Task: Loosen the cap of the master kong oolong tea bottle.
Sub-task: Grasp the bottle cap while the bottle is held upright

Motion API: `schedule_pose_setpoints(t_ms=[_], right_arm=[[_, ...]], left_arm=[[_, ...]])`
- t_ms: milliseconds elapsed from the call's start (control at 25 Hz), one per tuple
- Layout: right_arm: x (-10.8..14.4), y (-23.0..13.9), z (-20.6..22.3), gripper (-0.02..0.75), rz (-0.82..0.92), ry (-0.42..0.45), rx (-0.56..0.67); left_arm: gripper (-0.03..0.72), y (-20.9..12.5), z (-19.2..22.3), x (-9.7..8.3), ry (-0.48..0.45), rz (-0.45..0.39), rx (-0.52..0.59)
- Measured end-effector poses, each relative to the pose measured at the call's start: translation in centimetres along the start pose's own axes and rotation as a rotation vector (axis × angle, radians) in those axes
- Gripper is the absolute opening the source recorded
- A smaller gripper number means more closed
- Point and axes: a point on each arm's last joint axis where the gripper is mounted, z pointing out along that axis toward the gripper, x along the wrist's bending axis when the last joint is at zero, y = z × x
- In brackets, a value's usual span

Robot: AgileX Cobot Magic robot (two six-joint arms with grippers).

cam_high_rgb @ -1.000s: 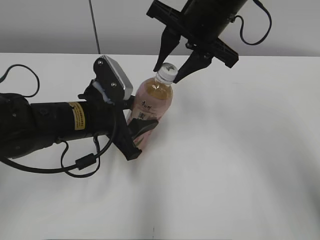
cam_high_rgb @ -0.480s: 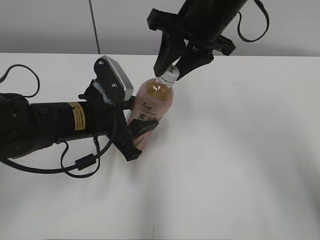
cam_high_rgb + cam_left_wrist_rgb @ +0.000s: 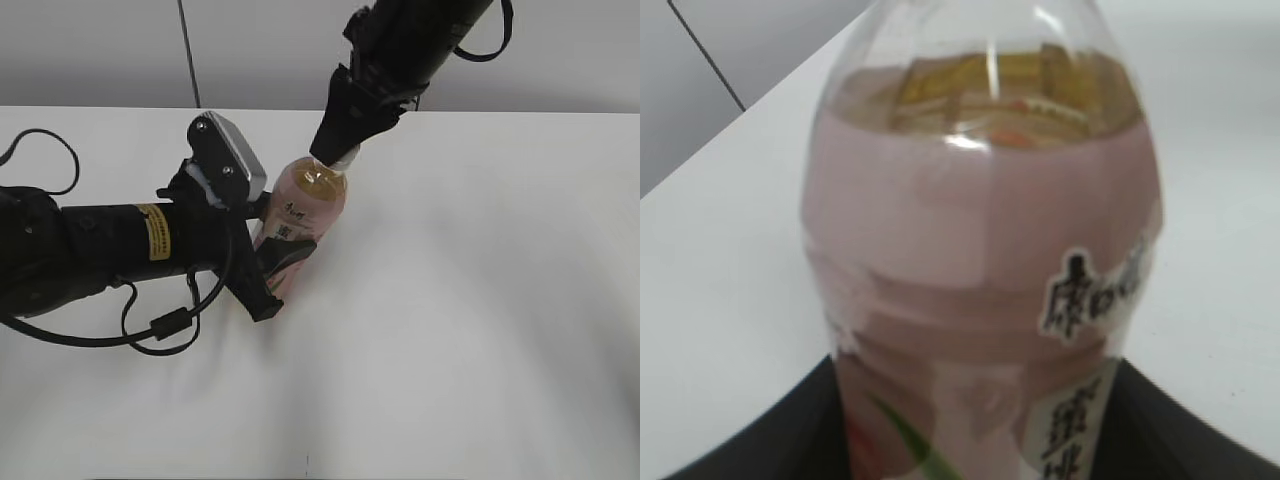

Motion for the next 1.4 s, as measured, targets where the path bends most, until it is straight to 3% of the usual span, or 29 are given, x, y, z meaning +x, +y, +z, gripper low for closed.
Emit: schedule_pose_setpoints(t_ms=[440, 880, 1160, 1400], right_arm=[[-0.4, 0.3, 0.0, 0.277, -0.681, -0.053, -0.017], [1.4, 1.1, 0.5, 0.277, -1.322, -0.002, 0.002], [1.9, 1.3, 0.4, 0.275, -1.535, -0.002, 0.022], [2.1, 1.4, -0.2, 0.275, -1.621, -0.021, 0.048]], left_arm=[[0.378, 0.0, 0.0, 0.2, 0.02, -0.032, -0.002], [0.378, 0.1, -0.1, 0.3, 0.016, -0.023, -0.021], [0.378, 0.2, 0.0, 0.3, 0.014, -0.022, -0.026], [0.378, 0.3, 0.0, 0.2, 0.01, -0.019, -0.045]])
